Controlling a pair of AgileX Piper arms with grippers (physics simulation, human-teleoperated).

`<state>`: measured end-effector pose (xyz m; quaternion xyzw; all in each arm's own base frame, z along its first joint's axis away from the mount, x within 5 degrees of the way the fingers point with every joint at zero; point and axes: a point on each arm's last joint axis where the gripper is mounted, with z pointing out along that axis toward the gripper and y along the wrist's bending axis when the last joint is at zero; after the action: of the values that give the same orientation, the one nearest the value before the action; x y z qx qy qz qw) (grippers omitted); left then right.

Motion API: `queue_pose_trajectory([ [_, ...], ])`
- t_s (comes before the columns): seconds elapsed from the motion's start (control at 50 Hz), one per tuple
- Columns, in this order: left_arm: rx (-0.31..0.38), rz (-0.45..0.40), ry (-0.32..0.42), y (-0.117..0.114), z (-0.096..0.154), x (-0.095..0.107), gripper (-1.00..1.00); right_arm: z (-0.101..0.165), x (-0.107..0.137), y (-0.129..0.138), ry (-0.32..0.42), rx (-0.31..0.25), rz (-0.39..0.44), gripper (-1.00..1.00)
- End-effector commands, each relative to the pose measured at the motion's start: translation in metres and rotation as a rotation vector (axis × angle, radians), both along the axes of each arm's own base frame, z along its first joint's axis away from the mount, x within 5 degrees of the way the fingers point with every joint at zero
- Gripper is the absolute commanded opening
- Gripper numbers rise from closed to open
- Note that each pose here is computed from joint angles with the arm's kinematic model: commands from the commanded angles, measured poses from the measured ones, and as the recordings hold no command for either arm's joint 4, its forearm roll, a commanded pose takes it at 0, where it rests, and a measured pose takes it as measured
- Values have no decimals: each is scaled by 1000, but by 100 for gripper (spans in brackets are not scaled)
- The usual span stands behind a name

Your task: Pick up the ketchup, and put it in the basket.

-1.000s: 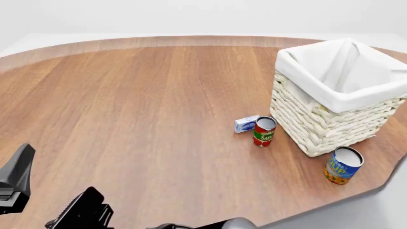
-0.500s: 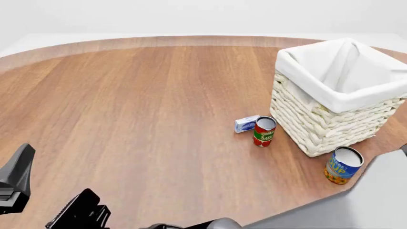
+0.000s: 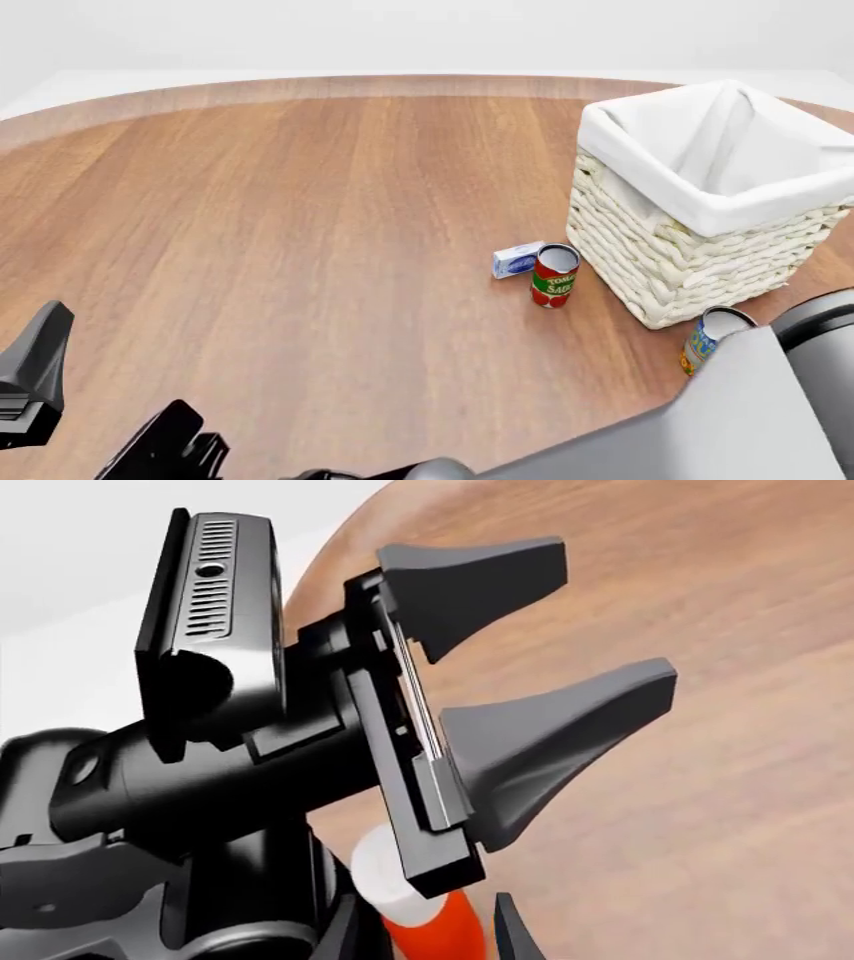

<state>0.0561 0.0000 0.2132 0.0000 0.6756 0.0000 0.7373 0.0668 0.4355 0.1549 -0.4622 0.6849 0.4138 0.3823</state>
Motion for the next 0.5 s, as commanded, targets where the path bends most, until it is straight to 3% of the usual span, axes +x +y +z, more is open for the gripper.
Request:
queue_pose_trajectory([
  [0.02,0,0,0,0,0,0,100,-5,-5,5,5,-10,11,100],
  [0.5,0,0,0,0,0,0,100,-20,4,19,2,-40,-1,100],
])
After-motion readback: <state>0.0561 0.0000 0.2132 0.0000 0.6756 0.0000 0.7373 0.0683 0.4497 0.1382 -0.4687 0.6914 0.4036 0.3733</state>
